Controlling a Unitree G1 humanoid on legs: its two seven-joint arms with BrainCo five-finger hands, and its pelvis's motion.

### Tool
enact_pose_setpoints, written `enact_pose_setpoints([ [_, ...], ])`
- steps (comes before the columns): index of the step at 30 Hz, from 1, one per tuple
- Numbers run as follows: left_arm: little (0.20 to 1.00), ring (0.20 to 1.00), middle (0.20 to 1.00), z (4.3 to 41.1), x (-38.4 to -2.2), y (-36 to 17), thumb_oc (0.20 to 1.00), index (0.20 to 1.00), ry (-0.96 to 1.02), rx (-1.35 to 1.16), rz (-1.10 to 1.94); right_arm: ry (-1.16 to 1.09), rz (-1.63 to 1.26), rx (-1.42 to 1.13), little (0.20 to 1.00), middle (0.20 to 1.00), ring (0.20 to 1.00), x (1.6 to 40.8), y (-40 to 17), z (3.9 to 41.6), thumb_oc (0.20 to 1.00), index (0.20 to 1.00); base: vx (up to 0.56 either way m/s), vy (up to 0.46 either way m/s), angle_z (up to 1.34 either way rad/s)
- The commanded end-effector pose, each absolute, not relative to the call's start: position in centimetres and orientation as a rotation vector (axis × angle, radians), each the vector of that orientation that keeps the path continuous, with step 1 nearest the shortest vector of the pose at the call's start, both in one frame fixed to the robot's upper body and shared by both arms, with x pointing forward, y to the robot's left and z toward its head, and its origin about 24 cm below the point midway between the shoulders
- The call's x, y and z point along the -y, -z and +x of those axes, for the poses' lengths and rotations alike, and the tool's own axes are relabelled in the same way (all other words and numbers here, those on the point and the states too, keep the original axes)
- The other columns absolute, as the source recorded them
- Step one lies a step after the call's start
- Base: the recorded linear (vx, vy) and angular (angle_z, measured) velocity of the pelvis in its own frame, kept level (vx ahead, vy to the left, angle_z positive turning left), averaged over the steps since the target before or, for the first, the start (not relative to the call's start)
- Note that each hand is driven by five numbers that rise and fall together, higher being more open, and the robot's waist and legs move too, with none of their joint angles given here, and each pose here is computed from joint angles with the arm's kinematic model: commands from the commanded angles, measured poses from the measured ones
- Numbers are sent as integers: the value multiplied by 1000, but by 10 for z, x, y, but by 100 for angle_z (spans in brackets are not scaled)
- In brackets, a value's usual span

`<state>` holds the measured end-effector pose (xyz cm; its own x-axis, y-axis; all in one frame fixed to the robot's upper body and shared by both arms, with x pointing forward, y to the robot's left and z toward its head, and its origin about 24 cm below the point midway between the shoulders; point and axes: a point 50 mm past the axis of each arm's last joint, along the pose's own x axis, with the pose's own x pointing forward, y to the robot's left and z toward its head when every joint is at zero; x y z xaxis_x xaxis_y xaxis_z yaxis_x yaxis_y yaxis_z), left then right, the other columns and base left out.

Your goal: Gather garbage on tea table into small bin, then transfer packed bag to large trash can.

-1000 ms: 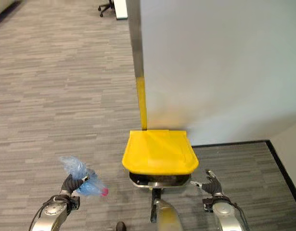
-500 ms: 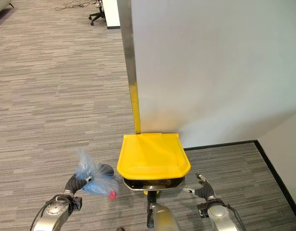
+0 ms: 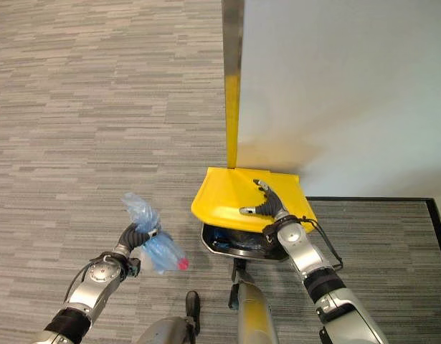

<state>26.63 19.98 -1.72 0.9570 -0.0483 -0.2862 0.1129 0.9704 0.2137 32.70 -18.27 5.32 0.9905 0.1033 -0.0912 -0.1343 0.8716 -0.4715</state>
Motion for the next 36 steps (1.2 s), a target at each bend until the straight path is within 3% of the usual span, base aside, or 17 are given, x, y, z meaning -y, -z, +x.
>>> enact_pose_setpoints([
  [1, 200, 200, 200, 259, -214, 2, 200, 200, 71, -188, 252, -119, -447, -76, 1000, 1000, 1000, 181, -37, 310, 1000, 1000, 26, 19, -7],
  [7, 200, 200, 200, 244, -224, 10, 200, 200, 37, -220, 264, 97, -480, -13, 1000, 1000, 1000, 225, -51, 298, 1000, 1000, 25, 32, -19],
  [13, 200, 200, 200, 235, -231, 20, 200, 200, 9, -275, 264, 220, -515, -202, 1000, 1000, 1000, 259, -12, 273, 1000, 1000, 14, 9, -12],
  [19, 200, 200, 200, 234, -235, 24, 200, 200, 10, -298, 268, 203, -536, -413, 1000, 1000, 1000, 270, 27, 254, 1000, 1000, 6, -5, 0],
  [28, 200, 200, 200, 236, -232, 24, 200, 200, 32, -305, 301, -11, -580, -425, 1000, 1000, 1000, 233, 36, 256, 1000, 1000, 9, -14, 1],
  [36, 200, 200, 200, 253, -210, 6, 200, 200, 111, -204, 289, -165, -564, -101, 1000, 1000, 1000, 174, -28, 308, 1000, 1000, -14, -20, 7],
])
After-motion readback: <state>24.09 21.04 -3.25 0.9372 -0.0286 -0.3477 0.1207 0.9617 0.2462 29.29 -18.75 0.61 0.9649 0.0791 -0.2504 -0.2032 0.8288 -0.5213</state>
